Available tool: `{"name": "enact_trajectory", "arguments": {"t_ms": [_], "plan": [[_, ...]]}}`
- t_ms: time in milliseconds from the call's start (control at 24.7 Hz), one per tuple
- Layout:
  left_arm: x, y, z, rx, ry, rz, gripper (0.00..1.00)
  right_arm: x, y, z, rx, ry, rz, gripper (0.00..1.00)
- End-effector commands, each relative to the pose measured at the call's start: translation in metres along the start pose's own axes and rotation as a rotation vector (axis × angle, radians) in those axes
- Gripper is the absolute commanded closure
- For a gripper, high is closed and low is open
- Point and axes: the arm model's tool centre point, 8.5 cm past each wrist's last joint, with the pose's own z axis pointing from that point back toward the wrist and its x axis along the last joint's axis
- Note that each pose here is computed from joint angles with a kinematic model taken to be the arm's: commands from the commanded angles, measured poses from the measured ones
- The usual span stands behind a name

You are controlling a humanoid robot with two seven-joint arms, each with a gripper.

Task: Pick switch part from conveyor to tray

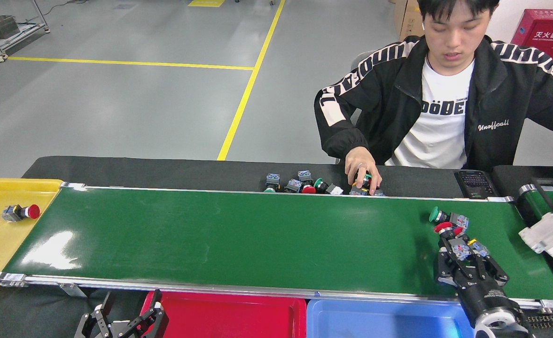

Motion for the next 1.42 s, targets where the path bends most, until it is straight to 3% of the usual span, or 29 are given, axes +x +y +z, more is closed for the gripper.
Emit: {"name": "enact_trajectory", "arguments": {"t_ms": [0,162,243,284,324,365,567,648,851,972,1175,1256,1378], "plan": [[-0.003,0.008,-0.002,0.024,0.004,-0.009,0.00,0.061,0.006,-0.007,0.006,-0.185,-0.026,0.82],[-0.002,0.007,-0.002,0.019,0.006,-0.004,0.00,0.155,0.040,0.001,0.107,-0.421,-0.024,0.75],[-0.001,0.005,-0.002,0.001,0.008,-0.001,0.00,0.185,0.052,0.010,0.139,-0.489,-0.038,0.66],[-0.001,0.004,-0.002,-0.014,0.008,0.001,0.00,0.199,0.059,0.016,0.159,-0.519,-0.042,0.51],[-0.001,0.003,-0.002,-0.020,0.008,0.001,0.00,0.210,0.066,0.022,0.181,-0.545,-0.036,0.25],[-0.001,0.003,-0.002,-0.020,0.008,-0.001,0.00,0.215,0.071,0.026,0.193,-0.549,-0.039,0.09],[-0.003,0.006,-0.004,-0.010,0.019,-0.004,0.00,0.221,0.067,0.023,0.179,-0.545,-0.058,0.06],[-0.004,0.007,-0.004,-0.008,0.019,-0.007,0.00,0.218,0.057,0.018,0.148,-0.517,-0.063,0.06],[-0.011,0.009,-0.005,-0.003,0.036,-0.009,0.00,0.125,0.004,-0.019,-0.018,-0.151,-0.075,0.08],[-0.018,0.013,-0.007,0.009,0.055,-0.011,0.00,0.056,-0.013,-0.011,-0.120,0.050,-0.066,0.08],[-0.013,0.024,-0.017,0.042,0.041,-0.003,0.00,-0.019,-0.002,0.040,-0.176,0.249,-0.014,0.06],[-0.004,0.027,-0.022,0.047,0.024,0.002,0.00,-0.026,0.007,0.060,-0.193,0.263,0.018,0.05],[0.006,0.028,-0.024,0.045,0.001,0.004,0.00,-0.024,0.014,0.065,-0.179,0.255,0.015,0.06]]}}
